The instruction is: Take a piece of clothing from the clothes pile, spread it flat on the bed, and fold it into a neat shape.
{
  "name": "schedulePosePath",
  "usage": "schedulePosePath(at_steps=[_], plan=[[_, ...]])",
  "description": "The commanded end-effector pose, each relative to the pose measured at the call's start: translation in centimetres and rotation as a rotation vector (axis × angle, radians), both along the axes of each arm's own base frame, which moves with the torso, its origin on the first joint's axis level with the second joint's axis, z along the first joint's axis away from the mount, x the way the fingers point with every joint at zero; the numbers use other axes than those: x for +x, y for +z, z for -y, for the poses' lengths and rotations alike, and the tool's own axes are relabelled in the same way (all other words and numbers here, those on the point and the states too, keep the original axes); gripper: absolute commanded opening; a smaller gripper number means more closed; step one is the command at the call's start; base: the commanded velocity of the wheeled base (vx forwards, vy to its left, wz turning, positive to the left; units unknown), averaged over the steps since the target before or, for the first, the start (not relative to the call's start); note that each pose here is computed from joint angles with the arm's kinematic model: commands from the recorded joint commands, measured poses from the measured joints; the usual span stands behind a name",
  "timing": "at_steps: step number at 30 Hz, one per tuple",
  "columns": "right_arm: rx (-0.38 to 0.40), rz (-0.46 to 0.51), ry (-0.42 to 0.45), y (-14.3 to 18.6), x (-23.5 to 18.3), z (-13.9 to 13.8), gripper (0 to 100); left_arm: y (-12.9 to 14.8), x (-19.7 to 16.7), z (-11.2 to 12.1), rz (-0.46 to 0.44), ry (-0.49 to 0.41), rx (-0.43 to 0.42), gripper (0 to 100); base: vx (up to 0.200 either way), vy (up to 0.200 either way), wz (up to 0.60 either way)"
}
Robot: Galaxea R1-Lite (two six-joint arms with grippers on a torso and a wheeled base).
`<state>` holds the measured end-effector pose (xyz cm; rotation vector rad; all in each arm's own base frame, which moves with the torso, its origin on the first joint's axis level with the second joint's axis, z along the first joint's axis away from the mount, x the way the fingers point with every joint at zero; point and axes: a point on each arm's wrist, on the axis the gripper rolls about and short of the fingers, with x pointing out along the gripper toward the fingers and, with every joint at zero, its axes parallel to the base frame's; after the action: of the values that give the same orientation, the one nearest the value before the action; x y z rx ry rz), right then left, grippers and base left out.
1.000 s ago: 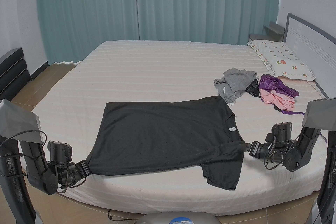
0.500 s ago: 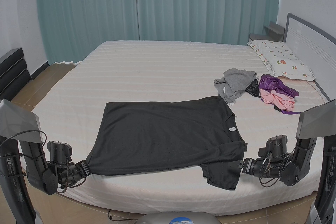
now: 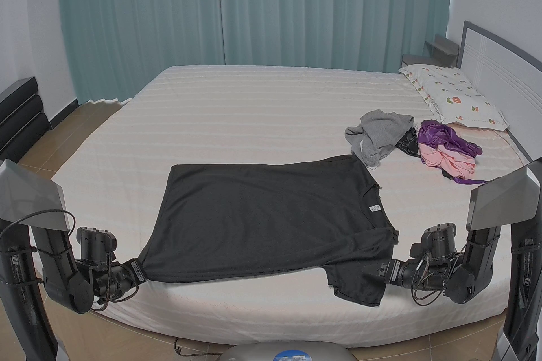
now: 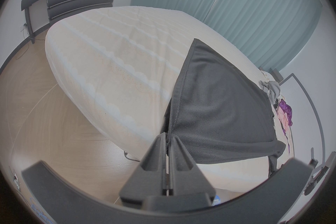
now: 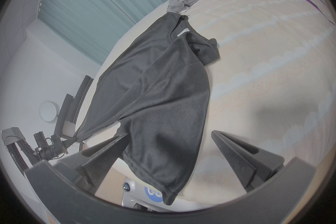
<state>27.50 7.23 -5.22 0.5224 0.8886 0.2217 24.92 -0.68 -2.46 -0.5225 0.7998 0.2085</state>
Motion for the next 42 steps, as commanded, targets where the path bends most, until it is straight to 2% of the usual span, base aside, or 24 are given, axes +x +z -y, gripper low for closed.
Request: schedulePosePath(at_steps=[1,11,12,23,27,32,42], plan=[[-0.005,0.002,-0.003,-0.3,0.3,-0.1,100,0.0,0.0,0.0,-0.001,0.000,0.000,0,0.000,0.000,0.00],[0.026,0.004,-0.057,-0.3,1.0,-0.9,100,0.0,0.0,0.0,0.000,-0.001,0.000,0,0.000,0.000,0.00],[0.024,0.005,-0.059,-0.3,1.0,-0.9,0,0.0,0.0,0.0,-0.001,-0.001,0.000,0,0.000,0.000,0.00],[0.001,0.002,-0.081,0.0,0.4,-0.5,0,0.0,0.0,0.0,0.000,-0.001,0.000,0,0.000,0.000,0.00],[-0.016,0.025,-0.115,1.5,-0.1,0.5,0,0.2,0.0,0.0,0.006,0.000,0.000,0,0.000,0.000,0.00],[-0.045,0.032,-0.103,3.0,-1.8,1.7,0,0.7,-0.1,0.0,0.023,0.002,0.001,0,0.000,0.000,0.00],[-0.004,0.016,-0.053,4.7,-5.6,2.7,0,2.1,-0.7,-0.6,0.063,0.002,0.027,0,0.000,0.000,0.00]])
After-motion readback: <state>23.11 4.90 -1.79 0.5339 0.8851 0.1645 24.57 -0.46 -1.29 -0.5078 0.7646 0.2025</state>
